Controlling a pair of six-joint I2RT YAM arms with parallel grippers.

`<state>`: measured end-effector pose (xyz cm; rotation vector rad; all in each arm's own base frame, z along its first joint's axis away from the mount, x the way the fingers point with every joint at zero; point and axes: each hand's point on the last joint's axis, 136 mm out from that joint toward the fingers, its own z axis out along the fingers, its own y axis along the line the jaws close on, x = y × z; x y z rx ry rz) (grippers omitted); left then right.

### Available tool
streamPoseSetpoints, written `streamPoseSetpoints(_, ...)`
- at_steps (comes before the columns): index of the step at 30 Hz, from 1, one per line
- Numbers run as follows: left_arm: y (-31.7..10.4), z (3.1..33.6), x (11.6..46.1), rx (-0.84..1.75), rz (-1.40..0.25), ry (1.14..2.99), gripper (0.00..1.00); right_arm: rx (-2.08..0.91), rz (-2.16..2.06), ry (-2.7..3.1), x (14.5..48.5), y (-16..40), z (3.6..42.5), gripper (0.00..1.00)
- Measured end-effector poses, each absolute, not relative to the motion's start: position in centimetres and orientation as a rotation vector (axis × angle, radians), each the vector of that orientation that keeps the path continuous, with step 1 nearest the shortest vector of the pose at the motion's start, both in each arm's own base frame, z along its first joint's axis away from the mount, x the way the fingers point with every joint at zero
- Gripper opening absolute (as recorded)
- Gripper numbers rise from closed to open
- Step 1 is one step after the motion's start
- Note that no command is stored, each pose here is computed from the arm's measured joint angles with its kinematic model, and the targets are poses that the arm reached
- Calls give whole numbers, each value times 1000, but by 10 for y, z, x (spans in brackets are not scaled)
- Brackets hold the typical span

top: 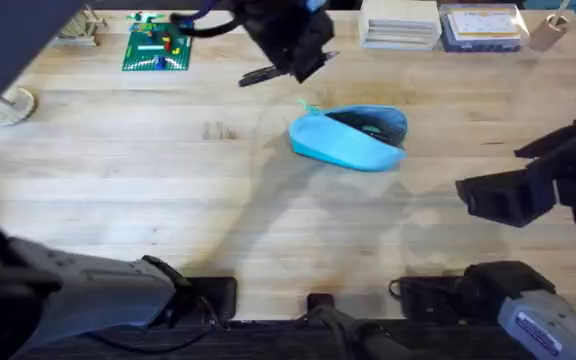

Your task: Unzip the bag, pick up the pens from the table one at a time and place them inside, then zip the bag closed.

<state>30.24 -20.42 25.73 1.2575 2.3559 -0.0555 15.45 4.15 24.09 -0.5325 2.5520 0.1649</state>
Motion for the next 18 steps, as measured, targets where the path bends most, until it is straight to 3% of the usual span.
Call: streamPoseSetpoints(18, -305, 236, 323, 1630, -209, 2115, 41, -532, 165, 2552, 155, 41, 241, 997)
